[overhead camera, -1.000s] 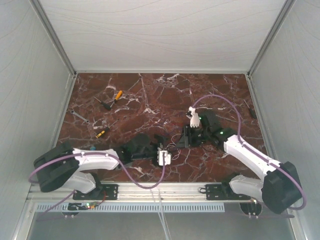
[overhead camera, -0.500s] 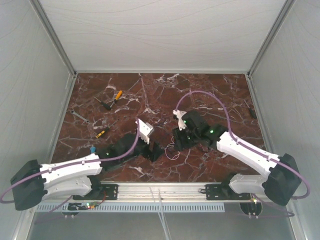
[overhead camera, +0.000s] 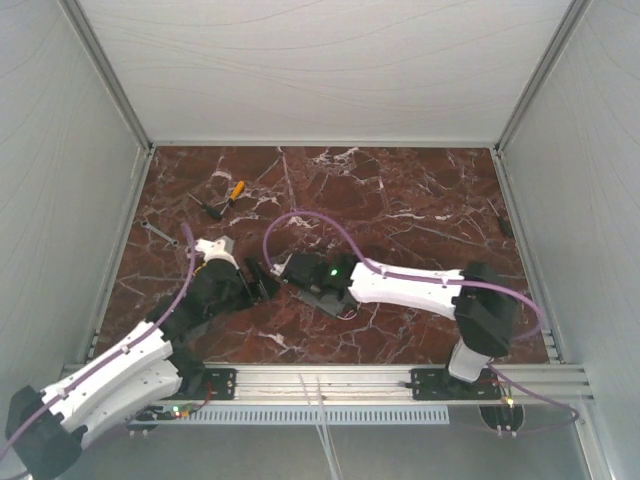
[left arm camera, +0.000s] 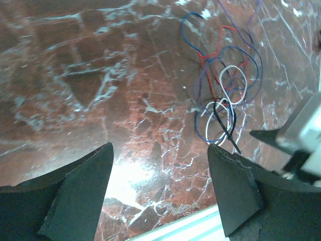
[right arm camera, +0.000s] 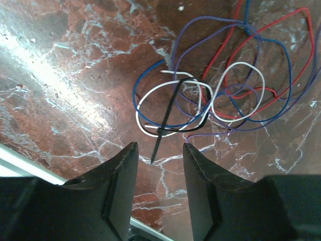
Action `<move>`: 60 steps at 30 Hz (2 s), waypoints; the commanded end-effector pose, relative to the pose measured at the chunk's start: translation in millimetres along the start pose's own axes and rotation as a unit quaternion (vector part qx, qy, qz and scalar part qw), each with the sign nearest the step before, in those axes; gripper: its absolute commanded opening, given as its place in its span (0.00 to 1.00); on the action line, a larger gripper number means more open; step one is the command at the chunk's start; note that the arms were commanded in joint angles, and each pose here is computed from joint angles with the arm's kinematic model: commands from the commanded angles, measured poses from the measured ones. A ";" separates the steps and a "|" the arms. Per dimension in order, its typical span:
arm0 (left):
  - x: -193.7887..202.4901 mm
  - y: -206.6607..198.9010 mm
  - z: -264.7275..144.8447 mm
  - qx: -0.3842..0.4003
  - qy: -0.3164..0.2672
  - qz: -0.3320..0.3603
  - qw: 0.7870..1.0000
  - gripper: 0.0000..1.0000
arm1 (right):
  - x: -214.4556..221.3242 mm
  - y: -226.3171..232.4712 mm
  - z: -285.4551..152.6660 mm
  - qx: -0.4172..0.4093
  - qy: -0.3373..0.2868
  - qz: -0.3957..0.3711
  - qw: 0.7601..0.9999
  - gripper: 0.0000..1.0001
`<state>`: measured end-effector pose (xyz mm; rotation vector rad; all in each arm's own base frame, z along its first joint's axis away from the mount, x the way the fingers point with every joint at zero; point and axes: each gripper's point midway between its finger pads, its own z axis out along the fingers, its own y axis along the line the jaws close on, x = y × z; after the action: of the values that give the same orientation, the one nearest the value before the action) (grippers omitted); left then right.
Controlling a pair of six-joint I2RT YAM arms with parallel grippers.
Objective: Zip-tie the wires
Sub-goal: Tie the cable at the center of the board.
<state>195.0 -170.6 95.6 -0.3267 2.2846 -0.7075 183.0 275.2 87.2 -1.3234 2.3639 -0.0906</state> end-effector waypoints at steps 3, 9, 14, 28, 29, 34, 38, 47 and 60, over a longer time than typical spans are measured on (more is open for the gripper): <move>-14.4 35.0 -18.9 -0.062 -0.035 -0.086 0.994 0.73 | 4.6 3.6 5.8 0.063 0.057 -0.067 0.994 0.36; -22.8 35.5 -21.9 -0.057 -0.059 -0.091 0.993 0.71 | 6.8 -0.7 14.8 0.114 0.085 -0.091 0.986 0.34; -25.6 37.1 -24.0 -0.060 -0.067 -0.092 0.992 0.71 | 8.2 -4.3 16.7 0.147 0.091 -0.099 0.980 0.34; -28.6 36.7 -26.1 -0.055 -0.077 -0.093 0.991 0.71 | 8.2 6.0 29.6 0.155 0.093 -0.105 0.978 0.33; -28.9 37.0 -26.4 -0.056 -0.078 -0.093 0.991 0.71 | 8.6 6.3 31.2 0.156 0.094 -0.105 0.978 0.33; -31.9 39.3 -28.7 -0.060 -0.088 -0.099 0.989 0.71 | 10.9 8.0 37.5 0.159 0.098 -0.106 0.977 0.32; -34.2 39.9 -30.1 -0.059 -0.096 -0.102 0.988 0.71 | 10.7 7.7 39.2 0.161 0.098 -0.105 0.976 0.29; -34.7 40.0 -30.7 -0.059 -0.098 -0.102 0.988 0.71 | 10.9 4.4 40.0 0.174 0.100 -0.110 0.973 0.21; -34.8 38.8 -31.5 -0.054 -0.098 -0.102 0.988 0.71 | 5.9 -1.2 38.1 0.192 0.095 -0.105 0.971 0.08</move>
<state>190.0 -107.1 95.7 -0.6522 2.1822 -0.5630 192.1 265.4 45.7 -1.4450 2.2266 -0.7259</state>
